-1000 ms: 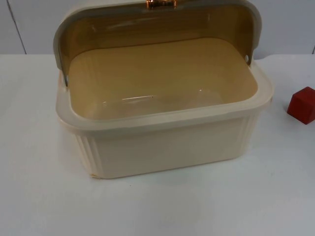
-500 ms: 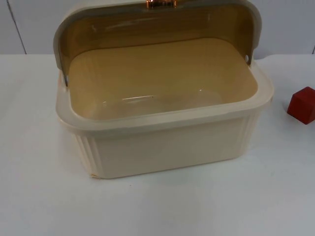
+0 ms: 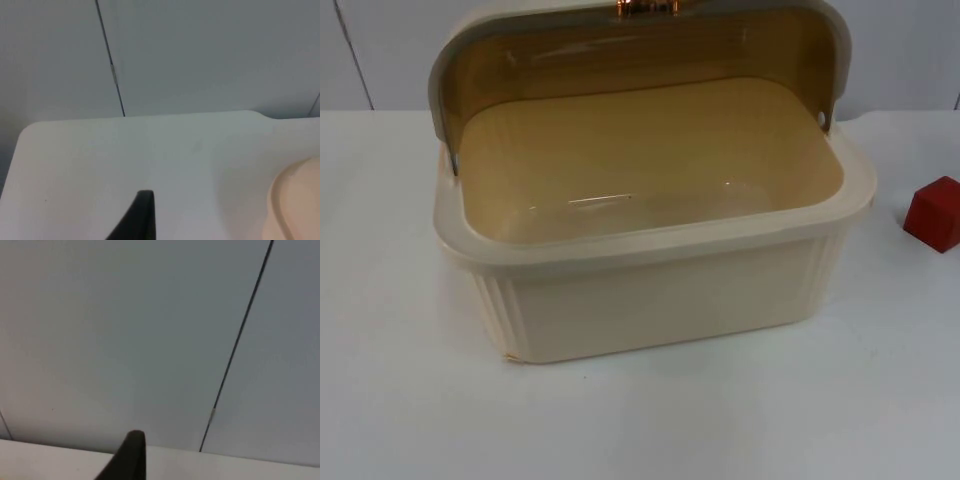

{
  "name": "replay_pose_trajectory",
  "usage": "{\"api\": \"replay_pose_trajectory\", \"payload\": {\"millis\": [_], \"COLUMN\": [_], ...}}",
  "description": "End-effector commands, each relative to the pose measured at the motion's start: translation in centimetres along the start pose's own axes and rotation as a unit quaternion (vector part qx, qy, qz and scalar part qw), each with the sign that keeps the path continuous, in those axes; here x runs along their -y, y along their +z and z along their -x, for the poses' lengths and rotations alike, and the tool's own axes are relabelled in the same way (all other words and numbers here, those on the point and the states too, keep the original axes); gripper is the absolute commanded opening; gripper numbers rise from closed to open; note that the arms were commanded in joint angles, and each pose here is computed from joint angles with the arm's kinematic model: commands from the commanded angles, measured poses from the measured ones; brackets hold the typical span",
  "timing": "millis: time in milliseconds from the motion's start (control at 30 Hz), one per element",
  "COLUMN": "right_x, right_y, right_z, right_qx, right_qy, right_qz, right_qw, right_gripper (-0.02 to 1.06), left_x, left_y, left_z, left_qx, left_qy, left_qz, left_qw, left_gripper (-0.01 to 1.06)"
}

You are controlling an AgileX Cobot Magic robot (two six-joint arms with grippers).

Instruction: Open the box lid with the left hand, place the block into the box with the right hand, then close the box lid with the left hand.

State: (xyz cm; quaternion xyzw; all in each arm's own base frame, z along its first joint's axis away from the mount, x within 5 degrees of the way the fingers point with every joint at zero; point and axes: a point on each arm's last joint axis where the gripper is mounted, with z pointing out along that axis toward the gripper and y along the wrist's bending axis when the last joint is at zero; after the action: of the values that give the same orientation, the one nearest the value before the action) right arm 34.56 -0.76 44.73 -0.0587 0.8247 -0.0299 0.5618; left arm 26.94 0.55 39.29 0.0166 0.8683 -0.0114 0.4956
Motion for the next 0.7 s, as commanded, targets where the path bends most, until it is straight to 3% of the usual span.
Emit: {"api": "replay_pose_trajectory", "payload": {"millis": [0,133,300,433,500,600,667], "right_x": [0.8,1.1,0.4,-1.7,-2.0,-4.3,-5.4], "right_y": [2.0,5.5,10.3,14.6,15.0,17.8,19.0], "right_z": [-0.5,-2.0,-5.3,-9.5,-10.0,-13.1,-14.7], "right_qx": [0.009,-0.004,-0.057,-0.137,-0.146,-0.187,-0.206], "right_qy": [-0.006,-0.035,-0.033,-0.049,-0.052,-0.07,-0.055], "right_qz": [0.006,0.001,0.019,0.057,0.061,0.092,0.108], "right_qw": [0.9999,0.9994,0.9977,0.9877,0.986,0.9756,0.9709], "right_gripper": [1.05,1.05,1.05,1.05,1.05,1.05,1.05], "left_x": [0.3,0.3,0.3,0.3,0.3,0.3,0.3], "left_y": [-0.3,-0.4,-0.4,-0.4,-0.4,-0.4,-0.4], "left_z": [0.0,0.0,-0.1,-0.2,-0.2,-0.4,-0.5], "left_qx": [0.004,0.001,0.0,-0.007,-0.009,-0.02,-0.024], "left_qy": [-0.004,-0.004,-0.004,-0.002,-0.001,0.0,0.001], "left_qz": [-0.006,-0.007,-0.007,-0.006,-0.006,-0.007,-0.007], "left_qw": [1.0,1.0,1.0,1.0,1.0,1.0,1.0], "left_gripper": [1.05,1.05,1.05,1.05,1.05,1.05,1.05]}}
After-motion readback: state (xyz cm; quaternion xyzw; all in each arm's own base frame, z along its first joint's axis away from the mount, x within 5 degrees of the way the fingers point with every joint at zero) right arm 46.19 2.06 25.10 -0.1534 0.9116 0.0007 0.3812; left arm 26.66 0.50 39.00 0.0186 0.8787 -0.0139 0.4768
